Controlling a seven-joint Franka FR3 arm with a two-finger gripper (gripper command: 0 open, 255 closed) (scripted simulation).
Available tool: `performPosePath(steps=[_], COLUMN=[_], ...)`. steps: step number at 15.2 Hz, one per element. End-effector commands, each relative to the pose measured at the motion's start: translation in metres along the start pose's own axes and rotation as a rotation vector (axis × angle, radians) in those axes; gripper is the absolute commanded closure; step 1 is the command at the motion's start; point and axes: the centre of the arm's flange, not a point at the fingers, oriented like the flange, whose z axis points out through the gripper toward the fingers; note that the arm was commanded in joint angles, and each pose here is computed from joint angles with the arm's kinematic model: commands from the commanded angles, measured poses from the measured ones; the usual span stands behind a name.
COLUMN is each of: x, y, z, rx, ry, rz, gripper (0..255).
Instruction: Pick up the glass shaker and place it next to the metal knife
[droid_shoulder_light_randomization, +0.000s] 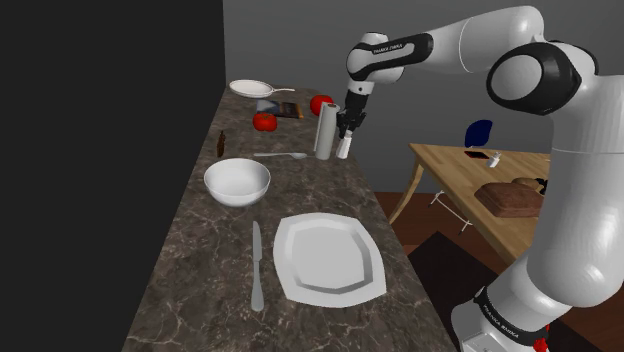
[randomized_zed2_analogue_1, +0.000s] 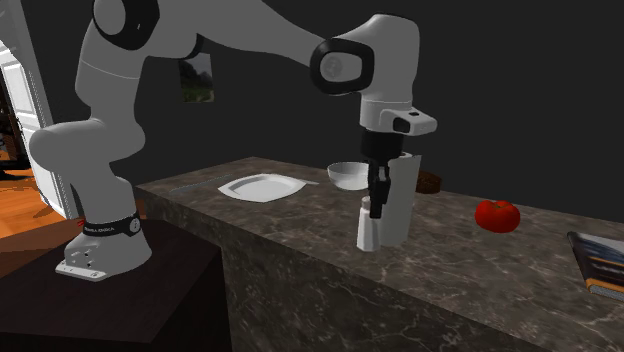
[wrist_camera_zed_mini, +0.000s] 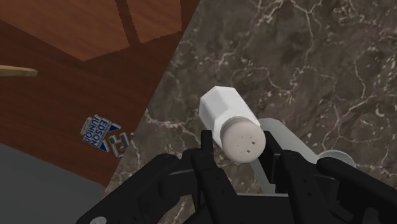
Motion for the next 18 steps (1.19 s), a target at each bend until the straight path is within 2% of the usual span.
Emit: performPosePath(steps=[1,18], x=[-0.002,-0.004], y=[-0.001,-0.007], z=[-0.010,-0.100], rx=[0.000,0.000], ry=[0.000,0.000], rz=[0.000,0.000], gripper=[255,255])
